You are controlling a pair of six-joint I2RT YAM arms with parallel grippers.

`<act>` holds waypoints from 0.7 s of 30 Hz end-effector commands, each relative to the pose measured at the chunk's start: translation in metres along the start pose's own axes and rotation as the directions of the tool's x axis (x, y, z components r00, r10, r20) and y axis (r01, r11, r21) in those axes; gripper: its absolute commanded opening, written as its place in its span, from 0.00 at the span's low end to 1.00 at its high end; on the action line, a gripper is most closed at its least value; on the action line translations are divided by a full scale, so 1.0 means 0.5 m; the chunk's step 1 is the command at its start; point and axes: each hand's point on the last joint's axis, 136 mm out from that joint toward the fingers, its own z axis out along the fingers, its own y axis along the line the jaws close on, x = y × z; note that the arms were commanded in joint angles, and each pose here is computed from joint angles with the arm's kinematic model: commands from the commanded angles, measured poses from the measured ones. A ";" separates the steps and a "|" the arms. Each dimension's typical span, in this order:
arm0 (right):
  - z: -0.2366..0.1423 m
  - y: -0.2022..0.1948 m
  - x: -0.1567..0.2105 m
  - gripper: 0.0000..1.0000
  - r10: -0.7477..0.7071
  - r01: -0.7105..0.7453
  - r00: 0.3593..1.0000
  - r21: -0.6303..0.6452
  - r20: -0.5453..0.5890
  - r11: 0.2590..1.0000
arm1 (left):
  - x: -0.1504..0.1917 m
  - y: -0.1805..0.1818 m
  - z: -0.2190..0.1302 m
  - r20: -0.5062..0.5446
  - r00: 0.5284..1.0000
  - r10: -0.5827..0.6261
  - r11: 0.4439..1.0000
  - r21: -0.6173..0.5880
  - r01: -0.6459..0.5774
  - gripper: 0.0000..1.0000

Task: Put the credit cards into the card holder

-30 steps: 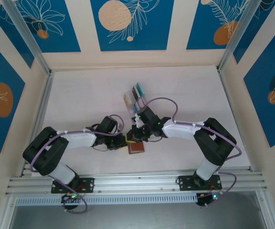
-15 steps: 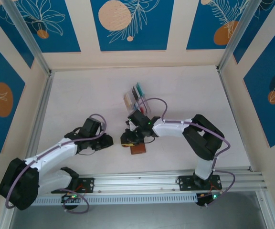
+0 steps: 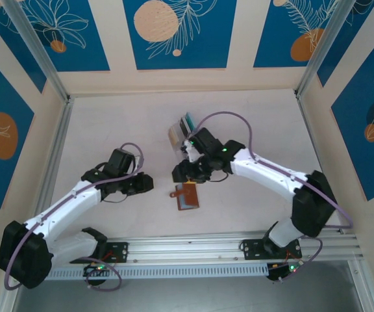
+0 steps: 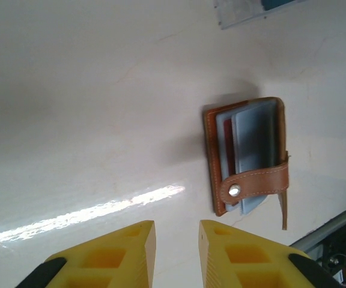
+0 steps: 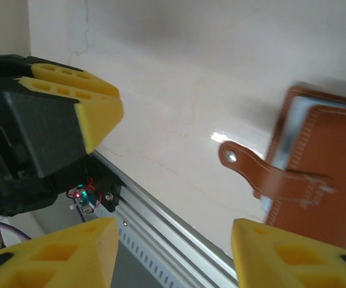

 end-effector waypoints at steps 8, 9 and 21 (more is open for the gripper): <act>0.051 -0.139 0.067 0.09 0.102 -0.089 0.990 0.136 -0.095 0.987 | -0.024 -0.117 0.022 -0.066 0.987 0.149 0.985 0.094 -0.142 0.24; 0.066 -0.140 0.070 0.09 0.099 -0.082 0.989 0.143 -0.109 0.986 | -0.024 -0.129 0.029 -0.072 0.984 0.160 0.983 0.098 -0.153 0.24; 0.184 -0.194 0.106 0.30 0.128 -0.075 0.970 0.248 -0.207 0.966 | 0.024 -0.161 0.171 -0.223 0.958 0.178 0.980 0.127 -0.152 0.23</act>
